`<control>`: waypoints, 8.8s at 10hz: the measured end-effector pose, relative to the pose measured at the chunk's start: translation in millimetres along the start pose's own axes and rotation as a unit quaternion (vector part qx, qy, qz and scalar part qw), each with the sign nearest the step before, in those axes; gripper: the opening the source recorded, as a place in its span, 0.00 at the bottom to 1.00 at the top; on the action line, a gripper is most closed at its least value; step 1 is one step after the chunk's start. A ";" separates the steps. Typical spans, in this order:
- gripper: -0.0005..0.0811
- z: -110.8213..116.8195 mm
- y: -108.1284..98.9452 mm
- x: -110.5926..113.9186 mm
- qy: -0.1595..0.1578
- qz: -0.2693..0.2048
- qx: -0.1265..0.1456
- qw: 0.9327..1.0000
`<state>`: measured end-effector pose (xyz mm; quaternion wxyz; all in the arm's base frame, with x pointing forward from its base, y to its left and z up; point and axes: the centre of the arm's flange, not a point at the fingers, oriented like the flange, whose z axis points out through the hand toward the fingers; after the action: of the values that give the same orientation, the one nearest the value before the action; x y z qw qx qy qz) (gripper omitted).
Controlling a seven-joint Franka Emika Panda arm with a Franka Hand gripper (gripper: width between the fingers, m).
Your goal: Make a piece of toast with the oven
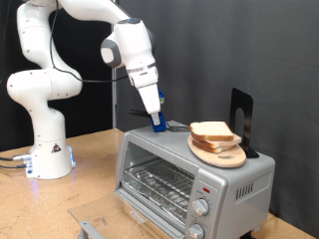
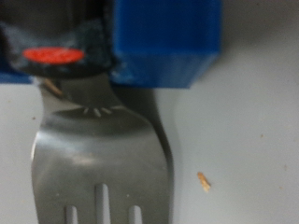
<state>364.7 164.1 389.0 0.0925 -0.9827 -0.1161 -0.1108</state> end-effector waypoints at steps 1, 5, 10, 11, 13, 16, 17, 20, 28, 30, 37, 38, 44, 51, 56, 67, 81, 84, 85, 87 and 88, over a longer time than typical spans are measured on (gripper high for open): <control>0.99 2.8 -0.5 0.1 -0.001 0.000 0.000 1.000; 0.99 11.2 -5.8 -0.7 0.000 0.002 0.002 1.000; 0.85 15.3 -11.1 -1.8 0.002 0.007 0.008 1.000; 0.64 15.4 -11.6 -1.9 0.002 0.008 0.008 1.000; 0.50 15.2 -11.8 -1.7 0.002 0.010 0.008 1.000; 0.47 15.1 -10.5 -1.5 0.002 0.014 0.009 1.000; 0.47 14.7 -9.7 -1.5 0.002 0.020 0.014 1.000; 0.47 -2.8 -4.1 0.8 0.009 0.034 0.055 0.998; 0.48 -54.0 18.1 0.7 0.061 0.123 0.154 0.979; 0.48 -63.9 44.9 -1.0 0.100 0.190 0.173 0.961; 0.48 -65.4 119.0 -9.7 0.094 0.275 0.124 0.949; 0.48 -64.7 119.9 -10.5 0.091 0.277 0.123 0.949; 0.48 -66.1 149.5 -21.9 0.064 0.279 0.095 0.953; 0.48 -66.3 142.4 -17.2 -0.014 0.286 0.035 0.957; 0.48 -80.8 145.7 2.3 -0.060 0.282 0.016 0.957; 0.48 -52.0 110.0 43.2 -0.029 0.287 0.018 0.957; 0.48 -45.1 91.8 53.2 -0.032 0.300 0.044 0.952; 0.48 -51.3 87.9 52.3 -0.029 0.294 0.053 0.954; 0.48 -53.2 87.2 52.3 -0.027 0.293 0.053 0.954; 0.48 -54.4 86.6 52.3 -0.026 0.293 0.053 0.954; 0.48 -54.4 86.3 52.5 -0.025 0.294 0.052 0.954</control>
<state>425.3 81.2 440.2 0.1695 -0.9696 0.1696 -0.0479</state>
